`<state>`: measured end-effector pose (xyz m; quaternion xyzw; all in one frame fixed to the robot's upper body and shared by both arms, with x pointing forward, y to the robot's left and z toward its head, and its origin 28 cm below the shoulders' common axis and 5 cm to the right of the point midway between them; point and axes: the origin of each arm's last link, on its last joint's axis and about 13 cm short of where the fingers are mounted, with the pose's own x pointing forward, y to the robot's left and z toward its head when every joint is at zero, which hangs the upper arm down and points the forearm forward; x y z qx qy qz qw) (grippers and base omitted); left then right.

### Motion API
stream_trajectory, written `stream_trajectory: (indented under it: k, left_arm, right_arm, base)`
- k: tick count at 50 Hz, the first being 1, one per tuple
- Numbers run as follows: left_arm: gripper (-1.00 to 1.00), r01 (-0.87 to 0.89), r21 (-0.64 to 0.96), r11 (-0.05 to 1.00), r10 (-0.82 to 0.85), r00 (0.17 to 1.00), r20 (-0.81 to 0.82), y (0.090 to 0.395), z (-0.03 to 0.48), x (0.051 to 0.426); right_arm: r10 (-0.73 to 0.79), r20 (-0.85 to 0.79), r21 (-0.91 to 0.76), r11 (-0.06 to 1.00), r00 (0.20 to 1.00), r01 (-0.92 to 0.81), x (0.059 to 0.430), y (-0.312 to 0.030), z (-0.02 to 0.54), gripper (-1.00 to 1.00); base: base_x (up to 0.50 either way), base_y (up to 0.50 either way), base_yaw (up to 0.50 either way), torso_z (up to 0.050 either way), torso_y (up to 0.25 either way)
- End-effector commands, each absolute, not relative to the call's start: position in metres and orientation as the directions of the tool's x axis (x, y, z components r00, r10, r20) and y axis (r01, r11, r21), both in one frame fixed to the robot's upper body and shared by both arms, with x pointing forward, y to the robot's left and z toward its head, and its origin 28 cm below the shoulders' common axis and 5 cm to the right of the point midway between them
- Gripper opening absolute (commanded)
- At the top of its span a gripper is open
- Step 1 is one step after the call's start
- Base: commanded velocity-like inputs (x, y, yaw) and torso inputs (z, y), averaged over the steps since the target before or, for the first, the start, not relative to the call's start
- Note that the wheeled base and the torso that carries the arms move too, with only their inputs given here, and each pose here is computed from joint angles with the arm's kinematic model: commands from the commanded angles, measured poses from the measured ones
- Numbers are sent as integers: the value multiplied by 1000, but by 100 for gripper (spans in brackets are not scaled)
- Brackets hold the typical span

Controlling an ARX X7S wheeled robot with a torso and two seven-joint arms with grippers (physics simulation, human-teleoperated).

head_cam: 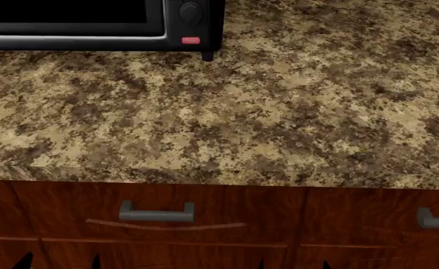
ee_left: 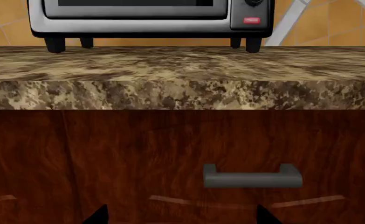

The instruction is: Decrease the toaster oven temperature.

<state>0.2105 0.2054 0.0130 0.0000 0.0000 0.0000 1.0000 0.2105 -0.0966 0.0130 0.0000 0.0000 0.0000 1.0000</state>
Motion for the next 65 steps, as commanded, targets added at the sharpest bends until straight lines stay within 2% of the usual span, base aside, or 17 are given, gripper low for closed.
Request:
stream_trajectory:
  k: [1,22,27,28,29,44,54,60,65]
  left_arm:
    - [100,0,0,1000,0,1000,0,205,14,210]
    - [100,-22,-13,1000,22,1000,-4,207,12,211]
    - [100,-35,52,998,31,996,82,206,27,210]
    - [100,-25,73,997,13,986,165,206,56,213]
    - [100,-22,63,998,5,967,254,204,76,211]
    - [100,-29,112,993,-14,929,370,205,101,215]
    - [100,-23,107,994,-16,936,352,205,104,218]
    - [100,-9,182,983,-54,940,336,206,113,221]
    - [100,8,139,990,-50,952,303,207,124,223]
  right_arm:
    - [0,0,0,1000,1000,0,210,-96,13,100]
    - [1,-15,-41,999,1000,-1,213,-96,11,100]
    - [-22,41,-52,998,999,24,212,-98,26,100]
    - [-27,110,-108,993,994,39,217,-100,55,100]
    - [-19,225,-91,995,974,41,215,-98,80,100]
    - [-4,313,-118,992,950,43,218,-97,106,100]
    - [-14,316,-116,992,949,53,217,-98,112,100]
    - [-27,302,-123,990,953,67,217,-99,121,100]
    - [-33,293,-126,989,956,73,218,-99,130,100]
  base:
    - [0,0,0,0,0]
    - [0,0,0,0,0]
    - [0,0,0,0,0]
    - [0,0,0,0,0]
    - [0,0,0,0,0]
    - [0,0,0,0,0]
    - [0,0,0,0,0]
    - [0,0,0,0,0]
    - [0,0,0,0,0]
